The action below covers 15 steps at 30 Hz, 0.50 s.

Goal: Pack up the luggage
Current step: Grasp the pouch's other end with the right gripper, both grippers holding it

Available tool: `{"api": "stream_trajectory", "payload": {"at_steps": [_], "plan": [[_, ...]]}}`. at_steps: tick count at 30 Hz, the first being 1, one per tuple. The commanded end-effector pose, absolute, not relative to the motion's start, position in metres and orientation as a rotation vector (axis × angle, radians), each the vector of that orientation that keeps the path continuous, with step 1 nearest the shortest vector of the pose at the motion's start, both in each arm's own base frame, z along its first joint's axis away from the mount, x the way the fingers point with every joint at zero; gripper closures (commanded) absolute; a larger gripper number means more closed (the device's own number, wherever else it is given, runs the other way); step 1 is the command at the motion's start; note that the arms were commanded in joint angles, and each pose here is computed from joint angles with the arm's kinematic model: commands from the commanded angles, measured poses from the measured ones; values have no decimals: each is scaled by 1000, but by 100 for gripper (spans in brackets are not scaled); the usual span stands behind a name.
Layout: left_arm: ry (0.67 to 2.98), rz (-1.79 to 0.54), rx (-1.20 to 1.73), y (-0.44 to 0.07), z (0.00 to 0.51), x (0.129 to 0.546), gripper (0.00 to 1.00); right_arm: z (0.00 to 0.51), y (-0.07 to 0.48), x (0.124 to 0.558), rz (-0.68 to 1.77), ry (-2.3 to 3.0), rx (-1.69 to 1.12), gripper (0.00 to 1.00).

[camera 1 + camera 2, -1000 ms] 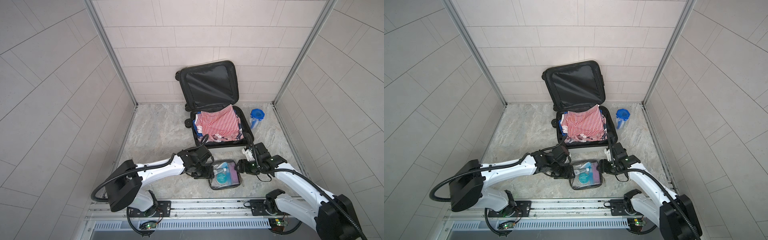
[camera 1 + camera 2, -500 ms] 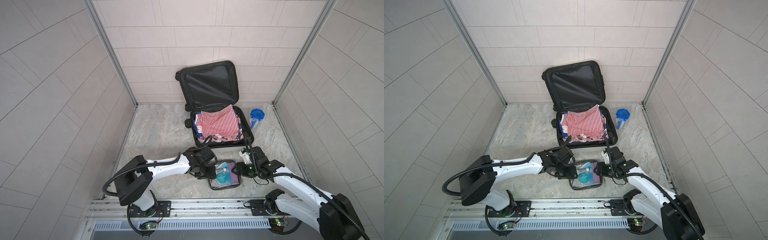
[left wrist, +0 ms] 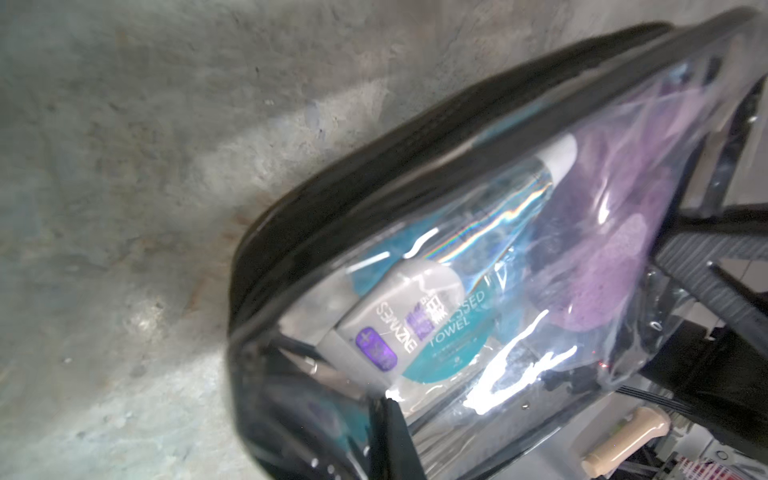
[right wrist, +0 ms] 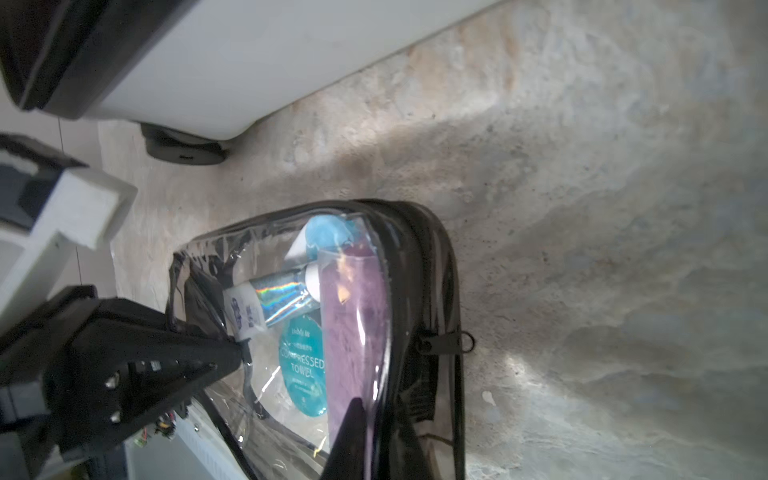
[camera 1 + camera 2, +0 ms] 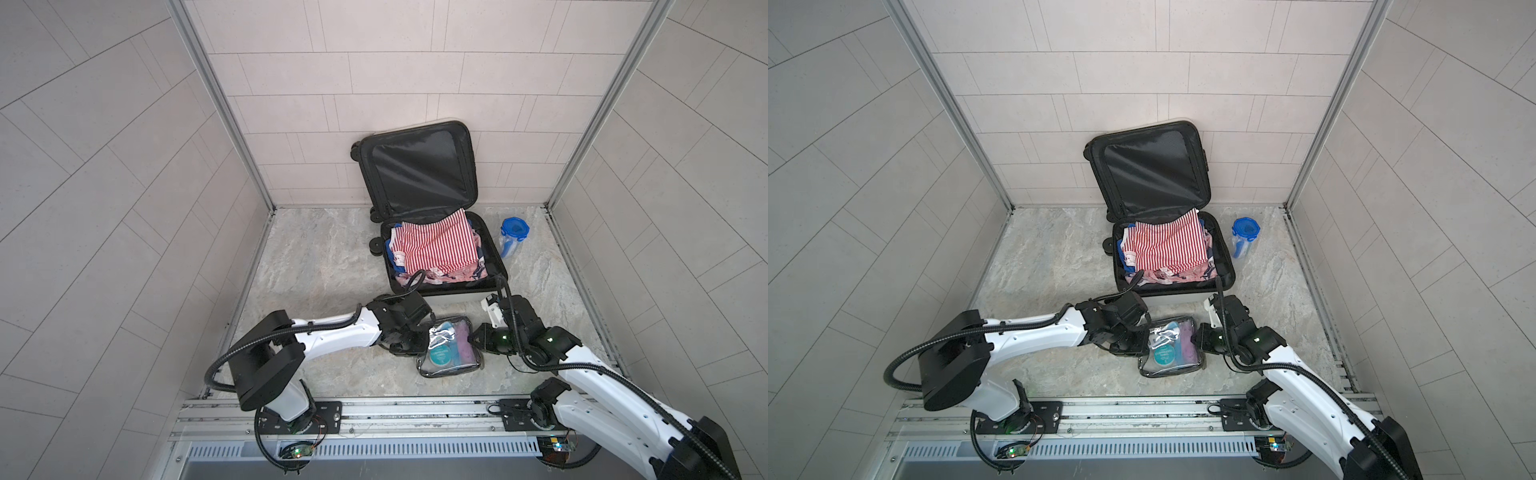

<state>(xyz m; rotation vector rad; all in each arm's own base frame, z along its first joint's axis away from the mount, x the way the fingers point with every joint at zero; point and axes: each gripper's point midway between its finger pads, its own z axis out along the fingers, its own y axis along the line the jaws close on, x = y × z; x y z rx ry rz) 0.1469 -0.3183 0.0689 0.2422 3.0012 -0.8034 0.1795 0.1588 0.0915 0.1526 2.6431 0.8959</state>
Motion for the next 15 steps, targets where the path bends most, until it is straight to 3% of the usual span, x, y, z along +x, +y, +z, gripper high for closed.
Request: {"api": "stream_trajectory", "payload": {"at_steps": [1,8,15], "plan": [[2892,-891,301,-329,118,151,100,140,174,187,1020,2526,119,95],[2739,-839,350,-326,190,173,100,219,182,209,1066,2364,100,100],[2568,-717,348,-315,251,240,100,281,193,267,971,2189,41,100]]}}
